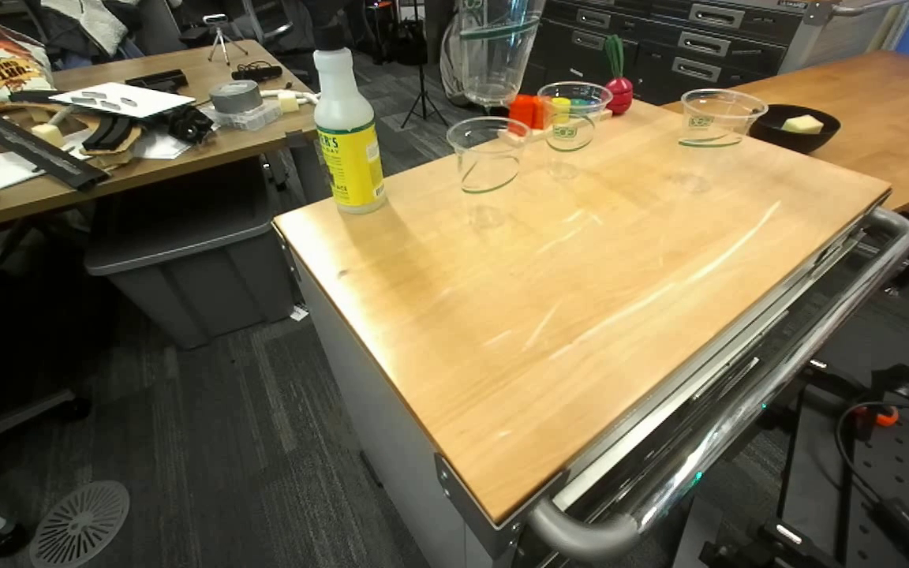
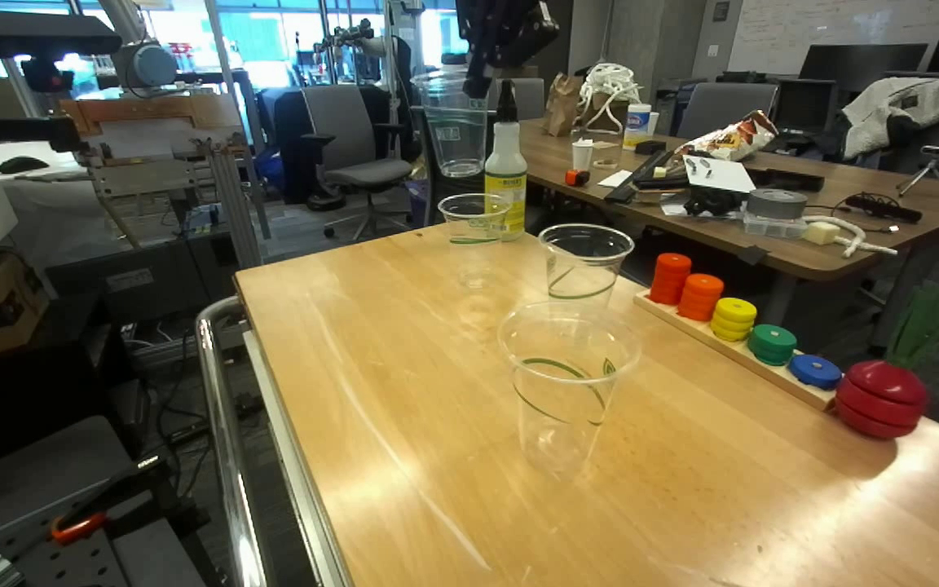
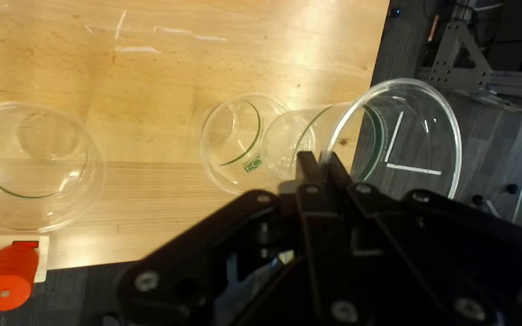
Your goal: Stack all four of the plastic cups together
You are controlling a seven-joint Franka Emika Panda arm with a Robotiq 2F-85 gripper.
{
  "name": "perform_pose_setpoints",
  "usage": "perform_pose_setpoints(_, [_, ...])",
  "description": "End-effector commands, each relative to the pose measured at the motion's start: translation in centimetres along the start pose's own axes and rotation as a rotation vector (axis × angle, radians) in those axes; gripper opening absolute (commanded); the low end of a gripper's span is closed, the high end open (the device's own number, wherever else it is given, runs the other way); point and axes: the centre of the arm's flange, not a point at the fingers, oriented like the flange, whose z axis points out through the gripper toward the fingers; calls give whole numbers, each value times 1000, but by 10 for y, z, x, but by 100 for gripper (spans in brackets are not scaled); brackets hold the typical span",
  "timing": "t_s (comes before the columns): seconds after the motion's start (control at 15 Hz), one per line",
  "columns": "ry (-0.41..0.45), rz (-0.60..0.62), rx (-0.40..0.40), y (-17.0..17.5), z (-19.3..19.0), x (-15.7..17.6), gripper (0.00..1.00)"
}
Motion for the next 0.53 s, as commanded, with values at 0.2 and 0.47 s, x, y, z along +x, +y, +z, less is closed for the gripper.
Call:
perform_pose_setpoints(0.2, [-141,6,40,17,26,37,2])
perform_pose_setpoints(0.47, [-171,22,26,28,45,47,2])
